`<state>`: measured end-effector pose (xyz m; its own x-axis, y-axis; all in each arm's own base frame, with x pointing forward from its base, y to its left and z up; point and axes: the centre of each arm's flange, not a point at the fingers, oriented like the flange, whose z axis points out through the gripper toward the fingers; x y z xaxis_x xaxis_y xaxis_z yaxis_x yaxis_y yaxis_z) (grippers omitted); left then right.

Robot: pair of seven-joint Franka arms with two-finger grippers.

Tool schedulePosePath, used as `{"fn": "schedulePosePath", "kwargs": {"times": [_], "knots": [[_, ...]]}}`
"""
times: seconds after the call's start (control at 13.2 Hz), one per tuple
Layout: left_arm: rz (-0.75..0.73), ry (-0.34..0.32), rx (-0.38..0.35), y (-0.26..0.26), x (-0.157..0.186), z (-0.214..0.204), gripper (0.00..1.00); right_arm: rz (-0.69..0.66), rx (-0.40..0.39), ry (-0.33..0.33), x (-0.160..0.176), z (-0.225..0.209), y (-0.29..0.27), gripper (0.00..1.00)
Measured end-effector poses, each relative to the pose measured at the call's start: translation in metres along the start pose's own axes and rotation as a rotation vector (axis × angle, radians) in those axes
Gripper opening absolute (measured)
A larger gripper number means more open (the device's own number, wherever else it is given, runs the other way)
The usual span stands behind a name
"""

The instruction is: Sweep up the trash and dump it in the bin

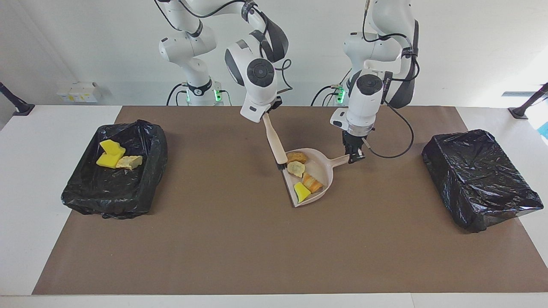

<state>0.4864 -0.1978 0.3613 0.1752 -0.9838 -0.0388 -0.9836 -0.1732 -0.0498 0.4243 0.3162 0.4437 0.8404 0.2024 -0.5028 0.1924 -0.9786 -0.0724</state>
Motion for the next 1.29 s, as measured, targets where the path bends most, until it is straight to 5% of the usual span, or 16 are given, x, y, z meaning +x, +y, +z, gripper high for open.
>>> {"fn": "schedulePosePath", "kwargs": {"times": [0.23, 0.53, 0.83, 1.29], "knots": [[0.010, 0.030, -0.022, -0.015, -0.026, 0.001, 0.32, 0.125, -0.026, -0.037, -0.028, 0.012, 0.006, 0.27], [0.022, 0.068, -0.070, -0.046, -0.070, -0.017, 0.32, 0.150, 0.055, 0.039, -0.039, 0.062, 0.003, 0.27], [0.002, 0.085, -0.088, -0.087, -0.133, -0.063, 0.32, 0.192, 0.085, 0.104, -0.039, 0.088, -0.037, 0.27], [0.019, 0.102, -0.079, -0.130, -0.252, -0.101, 0.32, 0.191, 0.093, 0.116, -0.020, 0.117, -0.058, 0.27]]}}
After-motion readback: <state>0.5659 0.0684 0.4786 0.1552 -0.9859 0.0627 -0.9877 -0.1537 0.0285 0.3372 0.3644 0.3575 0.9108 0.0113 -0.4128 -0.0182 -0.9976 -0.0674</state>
